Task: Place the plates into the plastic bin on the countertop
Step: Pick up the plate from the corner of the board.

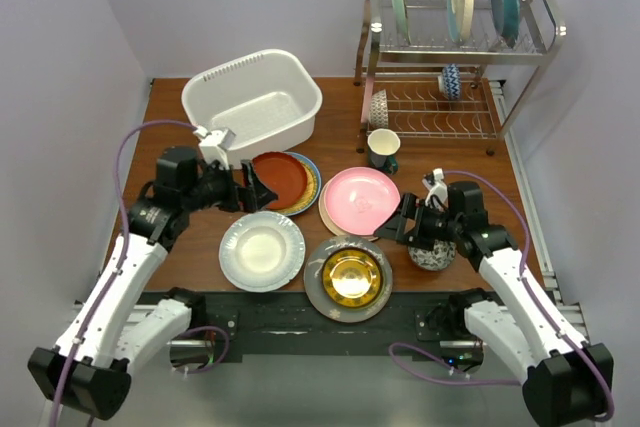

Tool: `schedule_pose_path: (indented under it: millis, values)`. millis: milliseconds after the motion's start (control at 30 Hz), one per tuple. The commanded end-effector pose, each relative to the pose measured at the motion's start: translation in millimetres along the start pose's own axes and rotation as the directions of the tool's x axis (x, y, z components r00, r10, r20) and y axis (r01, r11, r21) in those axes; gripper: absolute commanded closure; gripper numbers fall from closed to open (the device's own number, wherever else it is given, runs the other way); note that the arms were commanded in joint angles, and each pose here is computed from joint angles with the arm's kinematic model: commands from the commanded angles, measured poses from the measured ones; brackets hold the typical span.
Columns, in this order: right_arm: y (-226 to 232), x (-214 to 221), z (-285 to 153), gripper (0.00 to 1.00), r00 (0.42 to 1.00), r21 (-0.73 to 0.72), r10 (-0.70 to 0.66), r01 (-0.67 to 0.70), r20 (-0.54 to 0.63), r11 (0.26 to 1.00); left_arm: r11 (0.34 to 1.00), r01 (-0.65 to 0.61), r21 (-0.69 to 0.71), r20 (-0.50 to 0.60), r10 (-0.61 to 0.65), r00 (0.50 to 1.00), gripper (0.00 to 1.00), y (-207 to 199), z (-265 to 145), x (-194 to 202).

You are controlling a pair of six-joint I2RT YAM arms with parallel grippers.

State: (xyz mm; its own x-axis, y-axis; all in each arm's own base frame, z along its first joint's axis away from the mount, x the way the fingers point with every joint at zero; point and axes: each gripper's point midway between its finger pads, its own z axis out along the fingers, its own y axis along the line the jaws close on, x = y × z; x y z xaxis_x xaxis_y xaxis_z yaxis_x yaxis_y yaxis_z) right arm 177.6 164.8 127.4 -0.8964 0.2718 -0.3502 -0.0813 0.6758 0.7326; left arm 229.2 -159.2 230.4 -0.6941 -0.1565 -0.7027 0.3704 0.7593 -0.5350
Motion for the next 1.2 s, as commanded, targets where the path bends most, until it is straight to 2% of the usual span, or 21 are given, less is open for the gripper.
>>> schedule_pose_path:
  millis: [0,67,233,400,567,667,867,1167]
  values:
    - [11.1,1.5,3.2,0.05,1.0,-0.065,-0.001,-0.001,-0.031,0.998,0.999,0.041,0.004,-0.04,-0.04,0.998,0.0,-24.2,24.7,12.4]
    - [12.3,3.1,2.4,0.05,0.999,-0.07,-0.013,0.01,-0.039,0.998,0.999,0.041,-0.032,-0.061,-0.043,0.997,0.0,-28.4,33.2,16.7]
    - [5.7,17.0,4.5,0.07,0.995,-0.044,-0.007,0.003,-0.1,0.999,0.999,0.02,-0.03,-0.199,-0.025,0.98,0.0,-49.1,56.5,59.8]
    - [-10.7,43.6,9.4,0.12,0.979,0.019,0.034,-0.03,-0.202,0.999,1.0,0.005,-0.007,-0.266,-0.007,0.964,0.01,-70.2,77.5,96.5]
    - [-23.8,59.4,6.2,0.14,0.968,0.079,0.043,-0.024,-0.247,0.997,0.999,0.023,-0.034,-0.364,-0.034,0.931,0.05,-81.5,96.6,136.9]
    - [-26.8,69.1,4.3,0.2,0.96,0.081,0.055,-0.034,-0.275,0.996,0.999,0.003,-0.046,-0.413,-0.022,0.91,0.06,-88.6,106.0,157.0]
    - [-33.1,79.6,2.2,0.32,0.952,0.101,0.078,-0.05,-0.296,0.994,0.992,-0.041,-0.119,-0.453,-0.018,0.891,0.09,-89.5,116.5,174.3]
    - [-36.6,85.1,6.5,0.38,0.945,0.107,0.089,-0.057,-0.316,0.993,0.98,-0.018,-0.197,-0.487,-0.082,0.87,0.1,-82.2,113.7,191.7]
